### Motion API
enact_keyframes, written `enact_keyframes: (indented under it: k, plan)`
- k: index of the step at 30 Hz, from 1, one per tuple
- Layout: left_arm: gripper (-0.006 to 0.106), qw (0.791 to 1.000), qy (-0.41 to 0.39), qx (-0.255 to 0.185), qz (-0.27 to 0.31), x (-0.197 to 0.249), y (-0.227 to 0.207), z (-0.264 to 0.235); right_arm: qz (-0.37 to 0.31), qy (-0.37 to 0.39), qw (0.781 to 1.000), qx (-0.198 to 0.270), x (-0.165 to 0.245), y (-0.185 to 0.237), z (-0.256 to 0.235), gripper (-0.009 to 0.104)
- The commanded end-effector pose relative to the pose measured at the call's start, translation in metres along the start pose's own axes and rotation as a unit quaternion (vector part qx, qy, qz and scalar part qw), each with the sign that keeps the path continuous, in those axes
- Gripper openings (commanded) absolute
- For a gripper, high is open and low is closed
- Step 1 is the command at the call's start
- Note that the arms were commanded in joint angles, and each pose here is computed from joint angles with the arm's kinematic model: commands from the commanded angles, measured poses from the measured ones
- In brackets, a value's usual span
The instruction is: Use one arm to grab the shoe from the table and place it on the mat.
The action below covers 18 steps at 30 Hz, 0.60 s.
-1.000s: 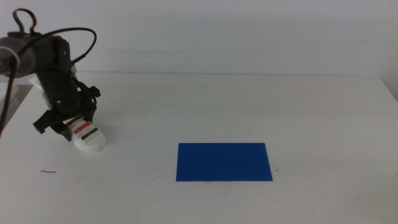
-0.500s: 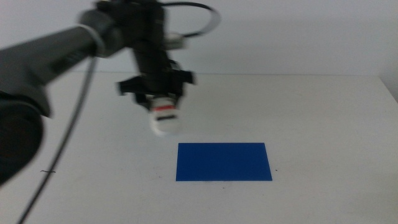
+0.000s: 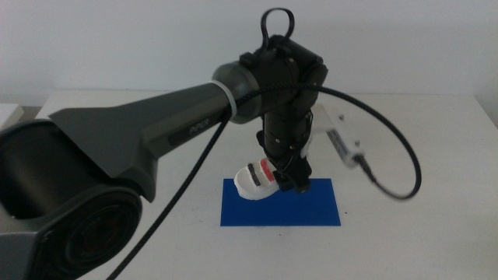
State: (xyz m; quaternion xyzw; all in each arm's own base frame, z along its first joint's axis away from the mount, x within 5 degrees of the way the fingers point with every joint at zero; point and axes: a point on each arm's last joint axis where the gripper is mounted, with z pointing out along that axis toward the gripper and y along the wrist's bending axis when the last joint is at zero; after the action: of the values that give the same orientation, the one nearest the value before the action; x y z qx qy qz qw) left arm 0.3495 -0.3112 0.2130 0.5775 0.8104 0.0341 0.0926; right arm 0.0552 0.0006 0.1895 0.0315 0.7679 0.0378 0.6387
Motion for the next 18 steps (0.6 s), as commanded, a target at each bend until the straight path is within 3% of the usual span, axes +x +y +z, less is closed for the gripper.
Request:
enact_keyframes:
  k: [1,7,13,18]
  plan:
    - [-0.002,0.997,0.0,0.011,0.079,-0.003,-0.002,0.007,-0.005,-0.004,1.0,0.0,0.0,0.0,0.0,0.079]
    - [-0.002,0.986,0.001,0.04,0.161,-0.004,-0.005,0.025,-0.005,-0.004,1.0,0.0,0.0,0.0,0.0,0.079]
    - [-0.001,0.982,0.006,0.047,0.183,-0.004,-0.005,0.035,-0.005,-0.004,1.0,0.0,0.0,0.0,0.0,0.079]
    - [0.006,0.979,0.007,0.06,0.194,-0.004,-0.007,0.043,-0.005,-0.004,1.0,0.0,0.0,0.0,0.0,0.079]
